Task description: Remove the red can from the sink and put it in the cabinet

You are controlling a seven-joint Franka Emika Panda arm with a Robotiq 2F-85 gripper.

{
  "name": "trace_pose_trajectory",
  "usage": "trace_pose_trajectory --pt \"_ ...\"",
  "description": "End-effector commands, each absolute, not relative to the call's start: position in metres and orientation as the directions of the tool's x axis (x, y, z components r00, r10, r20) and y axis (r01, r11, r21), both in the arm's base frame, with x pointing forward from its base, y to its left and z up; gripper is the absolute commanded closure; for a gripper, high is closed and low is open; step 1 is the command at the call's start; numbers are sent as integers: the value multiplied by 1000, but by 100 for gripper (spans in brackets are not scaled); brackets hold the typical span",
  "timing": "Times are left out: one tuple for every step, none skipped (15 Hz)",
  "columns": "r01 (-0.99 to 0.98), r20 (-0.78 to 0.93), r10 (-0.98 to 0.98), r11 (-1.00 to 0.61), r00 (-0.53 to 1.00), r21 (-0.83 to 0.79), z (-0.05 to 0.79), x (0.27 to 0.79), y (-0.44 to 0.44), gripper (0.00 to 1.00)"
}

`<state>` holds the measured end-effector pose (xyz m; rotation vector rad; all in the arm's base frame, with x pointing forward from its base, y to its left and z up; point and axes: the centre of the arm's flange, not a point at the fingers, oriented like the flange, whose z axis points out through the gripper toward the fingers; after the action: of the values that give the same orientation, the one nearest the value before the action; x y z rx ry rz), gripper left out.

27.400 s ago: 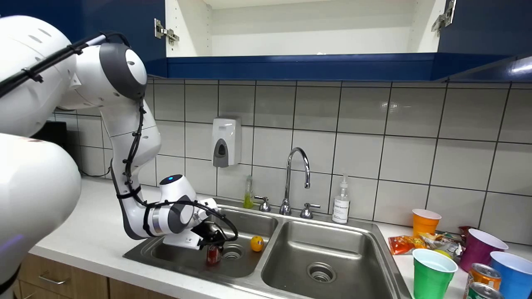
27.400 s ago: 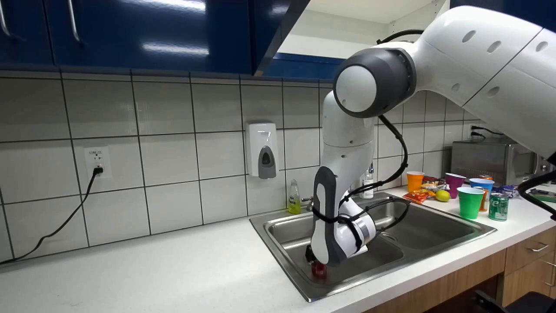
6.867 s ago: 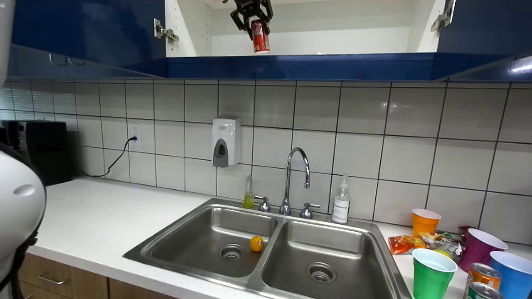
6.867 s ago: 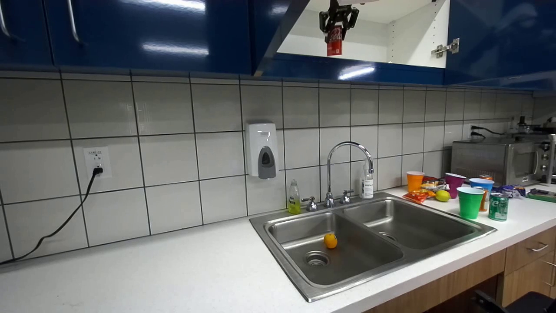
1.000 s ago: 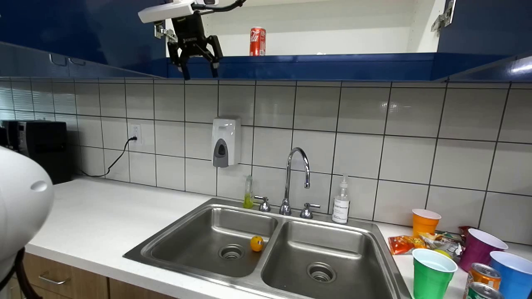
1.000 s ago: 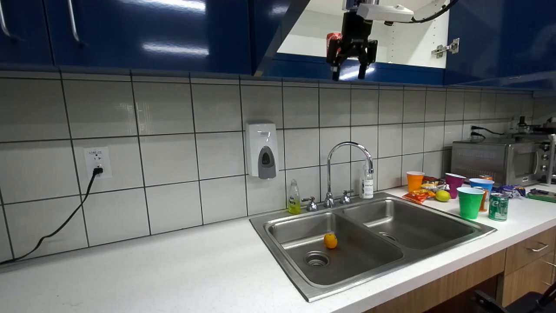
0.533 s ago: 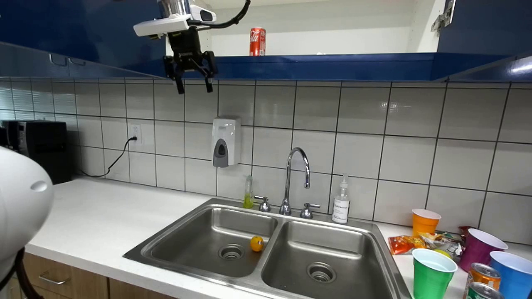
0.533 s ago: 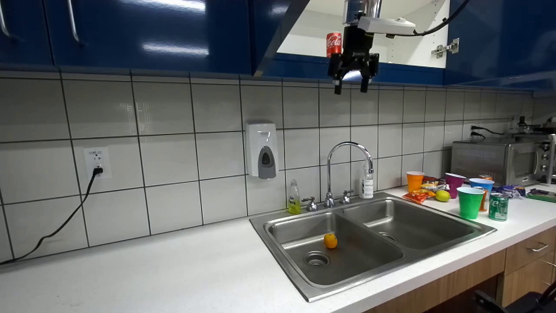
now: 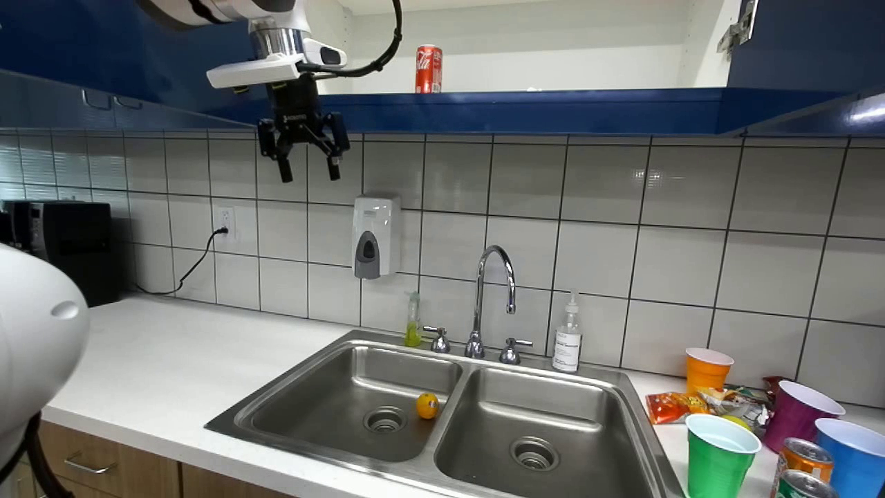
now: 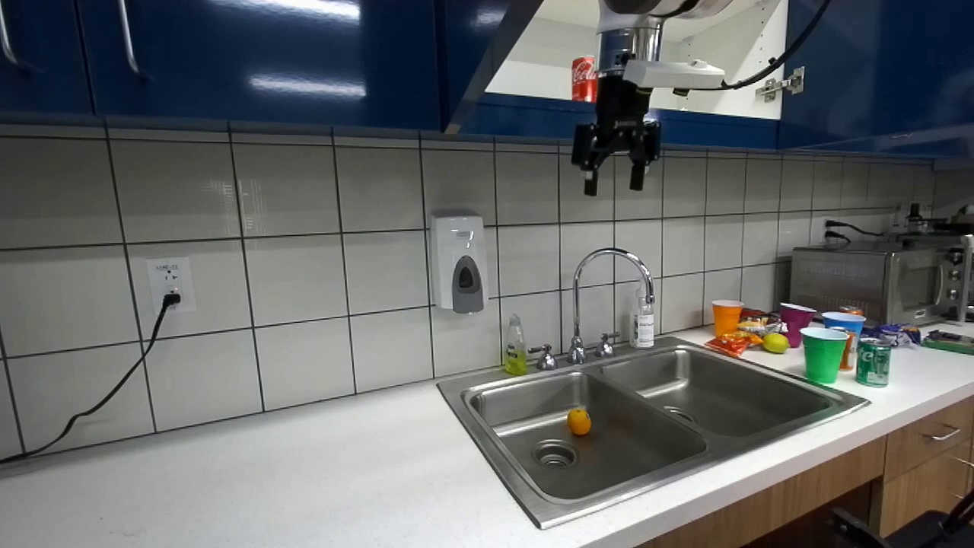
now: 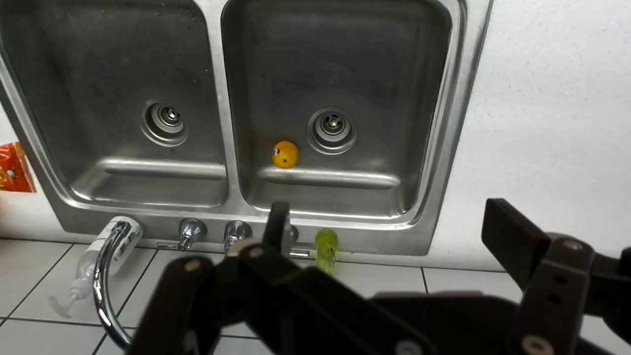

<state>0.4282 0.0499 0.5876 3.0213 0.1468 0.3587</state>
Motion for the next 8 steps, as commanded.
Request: trace_pose_trajectory --pt "67 233 86 -994 969 89 576 413 59 0" --pt "64 227 83 -994 970 91 573 412 60 0" --pt "62 223 81 -994 971 90 571 411 61 0" --pt "59 221 79 -994 972 92 569 409 61 0" --pt "57 219 77 -994 973 97 569 409 61 0" --pt "80 198 100 -991 975 107 569 420 58 0" --pt "79 197 99 -991 975 107 568 419 58 0" --pt "79 197 99 -991 975 107 568 418 59 0"
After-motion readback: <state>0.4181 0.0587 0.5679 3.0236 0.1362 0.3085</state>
